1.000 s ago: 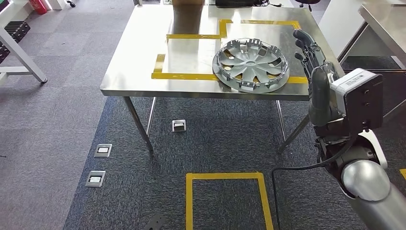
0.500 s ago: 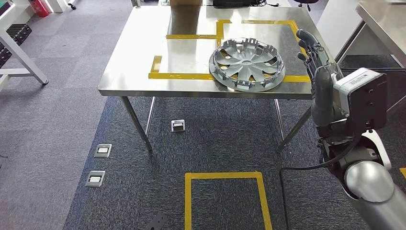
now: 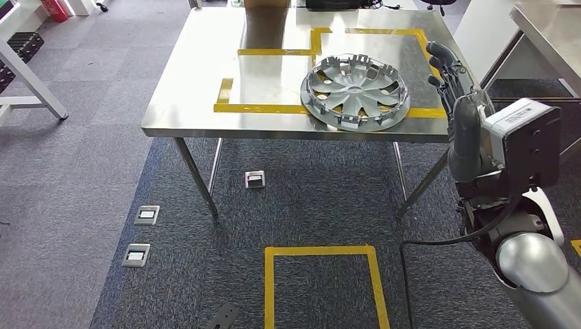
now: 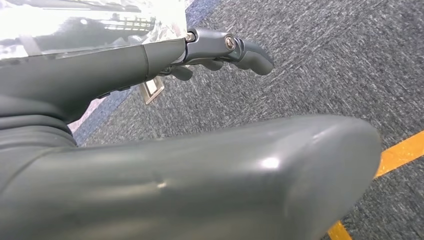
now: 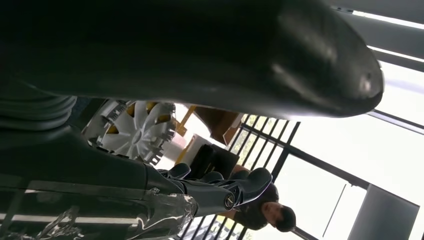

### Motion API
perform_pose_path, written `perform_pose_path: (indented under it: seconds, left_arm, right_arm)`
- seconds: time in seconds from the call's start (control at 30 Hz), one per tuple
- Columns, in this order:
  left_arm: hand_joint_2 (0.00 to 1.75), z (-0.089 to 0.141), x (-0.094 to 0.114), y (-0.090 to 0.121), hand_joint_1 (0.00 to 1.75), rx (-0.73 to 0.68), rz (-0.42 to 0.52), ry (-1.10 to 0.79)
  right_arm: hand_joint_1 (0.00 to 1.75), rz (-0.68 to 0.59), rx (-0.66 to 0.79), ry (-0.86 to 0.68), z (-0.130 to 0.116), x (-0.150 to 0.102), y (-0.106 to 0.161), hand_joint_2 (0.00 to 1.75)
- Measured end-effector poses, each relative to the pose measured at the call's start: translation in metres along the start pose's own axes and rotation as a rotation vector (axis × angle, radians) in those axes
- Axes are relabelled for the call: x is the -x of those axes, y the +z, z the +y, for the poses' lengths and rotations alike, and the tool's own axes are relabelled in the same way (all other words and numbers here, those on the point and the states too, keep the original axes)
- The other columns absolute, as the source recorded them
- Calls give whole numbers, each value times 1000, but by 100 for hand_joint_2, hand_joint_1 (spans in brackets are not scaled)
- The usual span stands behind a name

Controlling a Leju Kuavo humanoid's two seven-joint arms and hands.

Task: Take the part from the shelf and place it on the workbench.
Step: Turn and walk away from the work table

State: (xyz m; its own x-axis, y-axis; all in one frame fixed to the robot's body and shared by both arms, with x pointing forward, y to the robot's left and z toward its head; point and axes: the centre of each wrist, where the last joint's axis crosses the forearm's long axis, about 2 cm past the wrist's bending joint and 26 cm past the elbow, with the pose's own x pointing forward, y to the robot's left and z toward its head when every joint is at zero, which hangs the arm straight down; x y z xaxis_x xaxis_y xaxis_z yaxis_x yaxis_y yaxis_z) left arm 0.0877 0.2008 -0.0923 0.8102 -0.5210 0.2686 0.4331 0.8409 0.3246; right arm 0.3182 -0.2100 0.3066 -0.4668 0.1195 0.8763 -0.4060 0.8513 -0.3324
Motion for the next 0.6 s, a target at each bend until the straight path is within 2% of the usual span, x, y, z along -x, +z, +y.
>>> perform_pose_path:
  seconds: [0.6]
  left_arm:
    - [0,0,-2,0,0,0,-9,17]
  right_arm:
    - [0,14,-5,0,0,3,5,0]
